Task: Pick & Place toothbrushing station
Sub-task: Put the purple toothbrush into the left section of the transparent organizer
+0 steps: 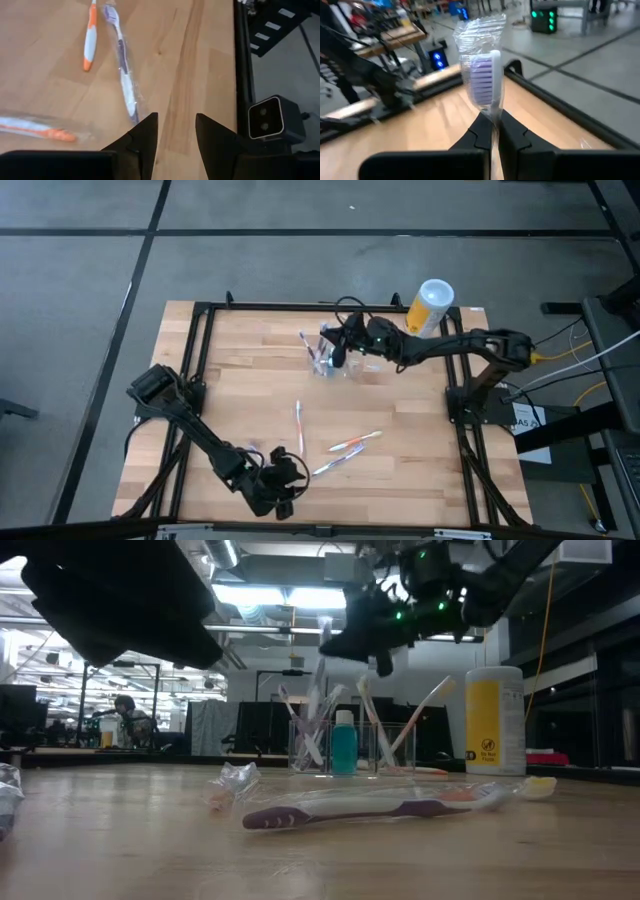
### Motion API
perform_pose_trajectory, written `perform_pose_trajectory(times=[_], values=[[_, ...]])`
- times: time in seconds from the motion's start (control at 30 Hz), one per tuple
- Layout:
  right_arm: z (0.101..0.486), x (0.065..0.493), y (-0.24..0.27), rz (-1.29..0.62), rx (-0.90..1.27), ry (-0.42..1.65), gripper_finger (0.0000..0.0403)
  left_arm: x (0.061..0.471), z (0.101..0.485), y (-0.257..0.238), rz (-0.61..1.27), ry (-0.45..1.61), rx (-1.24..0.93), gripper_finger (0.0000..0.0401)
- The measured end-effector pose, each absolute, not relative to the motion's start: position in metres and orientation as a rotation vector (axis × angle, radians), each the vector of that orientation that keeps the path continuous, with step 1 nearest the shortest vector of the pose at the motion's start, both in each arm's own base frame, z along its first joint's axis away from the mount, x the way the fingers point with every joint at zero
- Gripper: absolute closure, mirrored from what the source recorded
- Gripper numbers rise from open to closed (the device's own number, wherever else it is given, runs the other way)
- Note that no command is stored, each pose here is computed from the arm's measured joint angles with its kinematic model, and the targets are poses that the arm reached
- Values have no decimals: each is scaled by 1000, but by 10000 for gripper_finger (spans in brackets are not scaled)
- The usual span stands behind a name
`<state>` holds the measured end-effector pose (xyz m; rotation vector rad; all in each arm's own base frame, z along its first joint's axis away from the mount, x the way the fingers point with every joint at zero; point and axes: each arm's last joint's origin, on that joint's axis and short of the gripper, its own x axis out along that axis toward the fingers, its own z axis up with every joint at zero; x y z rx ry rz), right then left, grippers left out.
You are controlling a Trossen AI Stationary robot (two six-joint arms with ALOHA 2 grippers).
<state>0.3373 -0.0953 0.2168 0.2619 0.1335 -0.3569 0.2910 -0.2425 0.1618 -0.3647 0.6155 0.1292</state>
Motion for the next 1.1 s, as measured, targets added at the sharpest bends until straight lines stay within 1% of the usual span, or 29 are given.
perform_pose_trajectory(times=[0.13, 0.37, 0.43, 0.57, 0.7, 0.8, 0.9, 1.0, 1.1], values=[[197, 343, -97, -367, 269, 197, 392, 295, 162, -237, 144, 612, -341, 274], [181, 349, -89, -375, 262, 244, 390, 302, 162, -229, 177, 600, -351, 274], [173, 350, -90, -408, 284, 278, 373, 304, 163, -227, 183, 590, -353, 274], [165, 349, -91, -436, 323, 317, 311, 306, 164, -224, 191, 577, -363, 274], [166, 349, -91, -437, 343, 305, 250, 307, 165, -225, 189, 565, -371, 274], [175, 348, -91, -420, 371, 268, 214, 308, 166, -225, 203, 545, -377, 274], [191, 346, -86, -374, 374, 214, 194, 308, 167, -224, 225, 521, -377, 274], [210, 342, -75, -334, 390, 175, 189, 308, 166, -222, 252, 517, -372, 274], [229, 338, -54, -236, 430, 141, 193, 309, 160, -211, 262, 626, -396, 274]])
